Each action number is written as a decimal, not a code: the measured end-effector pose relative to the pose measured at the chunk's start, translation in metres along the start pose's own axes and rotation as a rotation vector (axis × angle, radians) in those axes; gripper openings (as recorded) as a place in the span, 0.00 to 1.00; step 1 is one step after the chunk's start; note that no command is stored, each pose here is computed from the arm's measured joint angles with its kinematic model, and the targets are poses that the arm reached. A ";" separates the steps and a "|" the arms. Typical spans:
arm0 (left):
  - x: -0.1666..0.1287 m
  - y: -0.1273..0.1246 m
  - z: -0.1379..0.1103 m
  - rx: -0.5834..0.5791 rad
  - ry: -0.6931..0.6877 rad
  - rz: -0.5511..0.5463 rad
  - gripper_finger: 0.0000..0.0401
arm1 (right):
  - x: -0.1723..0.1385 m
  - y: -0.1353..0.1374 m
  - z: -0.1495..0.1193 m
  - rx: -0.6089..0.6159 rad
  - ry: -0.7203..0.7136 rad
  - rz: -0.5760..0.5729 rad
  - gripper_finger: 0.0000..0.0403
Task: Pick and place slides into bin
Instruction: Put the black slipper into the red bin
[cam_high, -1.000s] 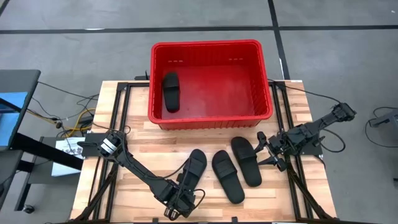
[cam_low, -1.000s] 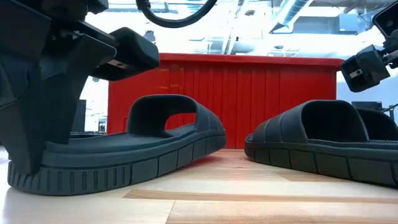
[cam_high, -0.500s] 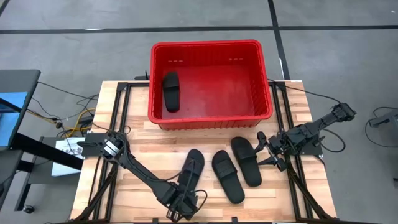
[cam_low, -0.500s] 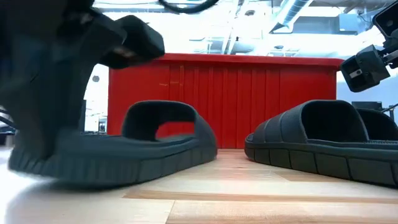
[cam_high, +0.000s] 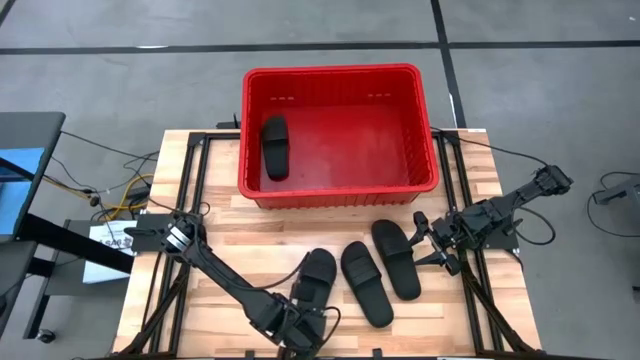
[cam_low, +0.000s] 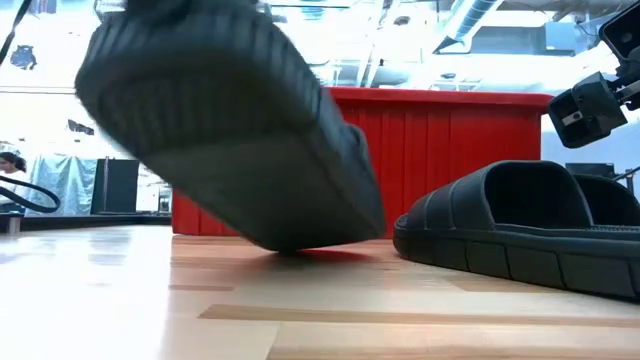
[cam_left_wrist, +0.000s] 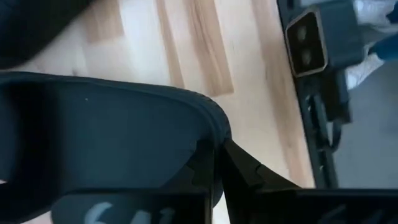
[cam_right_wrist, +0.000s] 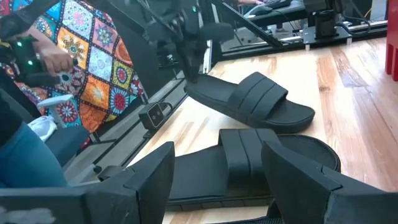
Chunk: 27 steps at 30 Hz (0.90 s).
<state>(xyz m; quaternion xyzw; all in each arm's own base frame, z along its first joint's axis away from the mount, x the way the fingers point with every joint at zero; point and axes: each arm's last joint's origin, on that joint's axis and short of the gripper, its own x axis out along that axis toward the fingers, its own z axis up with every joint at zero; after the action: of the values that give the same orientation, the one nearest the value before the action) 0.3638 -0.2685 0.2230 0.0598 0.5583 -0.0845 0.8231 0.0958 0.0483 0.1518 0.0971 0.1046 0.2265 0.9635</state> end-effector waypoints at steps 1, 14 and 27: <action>-0.004 -0.001 0.002 -0.005 -0.010 -0.002 0.00 | 0.000 0.000 0.000 0.000 0.000 0.000 0.58; -0.069 -0.019 0.023 -0.092 -0.157 0.004 0.00 | 0.000 0.000 0.000 0.000 0.000 0.000 0.58; -0.134 -0.022 0.037 -0.162 -0.387 0.016 0.00 | 0.000 0.000 0.000 0.000 0.000 0.000 0.58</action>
<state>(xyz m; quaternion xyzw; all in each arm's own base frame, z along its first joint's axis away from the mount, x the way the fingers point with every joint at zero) 0.3448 -0.2873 0.3614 -0.0195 0.3942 -0.0427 0.9178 0.0958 0.0483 0.1518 0.0971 0.1046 0.2265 0.9635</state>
